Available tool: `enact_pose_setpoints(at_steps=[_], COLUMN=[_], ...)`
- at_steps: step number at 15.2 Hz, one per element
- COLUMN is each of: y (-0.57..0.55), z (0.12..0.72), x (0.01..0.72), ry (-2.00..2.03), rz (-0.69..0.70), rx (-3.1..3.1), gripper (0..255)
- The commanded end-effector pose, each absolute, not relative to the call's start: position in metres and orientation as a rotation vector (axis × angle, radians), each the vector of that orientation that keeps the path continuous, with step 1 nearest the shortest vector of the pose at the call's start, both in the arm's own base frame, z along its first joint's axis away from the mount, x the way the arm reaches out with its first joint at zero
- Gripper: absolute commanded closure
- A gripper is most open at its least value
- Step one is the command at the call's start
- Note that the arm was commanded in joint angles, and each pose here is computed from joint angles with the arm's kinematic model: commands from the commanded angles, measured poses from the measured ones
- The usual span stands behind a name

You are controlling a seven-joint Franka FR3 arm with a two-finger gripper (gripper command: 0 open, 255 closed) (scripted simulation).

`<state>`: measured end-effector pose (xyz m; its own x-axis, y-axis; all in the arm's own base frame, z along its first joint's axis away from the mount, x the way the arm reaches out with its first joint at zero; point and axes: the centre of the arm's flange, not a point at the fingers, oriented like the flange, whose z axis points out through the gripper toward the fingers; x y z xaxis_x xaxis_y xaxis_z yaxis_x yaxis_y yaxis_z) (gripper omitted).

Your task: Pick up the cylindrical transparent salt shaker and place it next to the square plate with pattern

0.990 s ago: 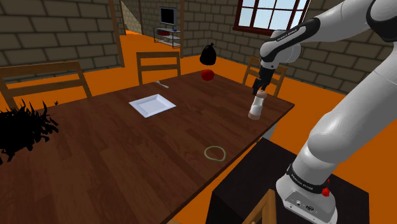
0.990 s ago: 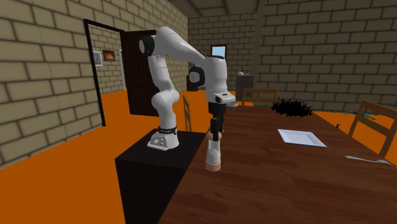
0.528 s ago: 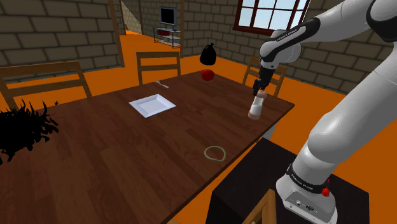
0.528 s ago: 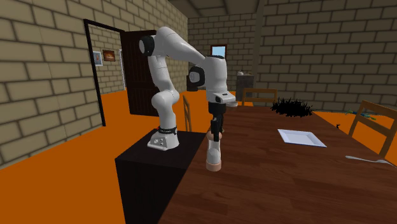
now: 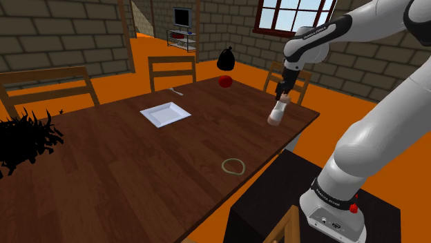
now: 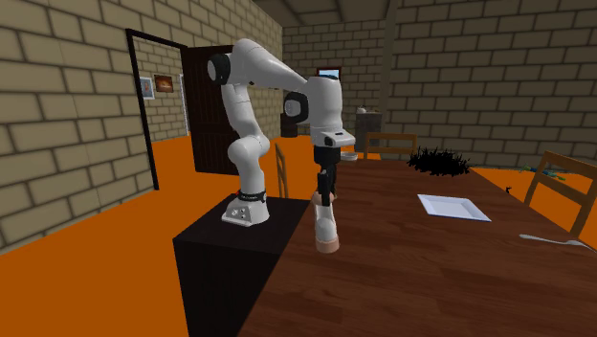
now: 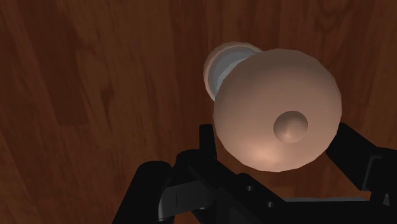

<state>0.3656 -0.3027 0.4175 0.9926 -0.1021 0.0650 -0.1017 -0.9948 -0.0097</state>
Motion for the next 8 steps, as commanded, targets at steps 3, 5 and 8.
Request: enact_pose_setpoints(at_steps=[3,5,8], y=[-0.302,-0.302,-0.302], z=[0.438,0.449,0.464], x=[0.365,0.365,0.365], ry=[0.160,0.160,0.160], rz=[-0.102,-0.102,-0.102], rx=[-3.129,-3.129,-3.129], gripper=[255,255,255])
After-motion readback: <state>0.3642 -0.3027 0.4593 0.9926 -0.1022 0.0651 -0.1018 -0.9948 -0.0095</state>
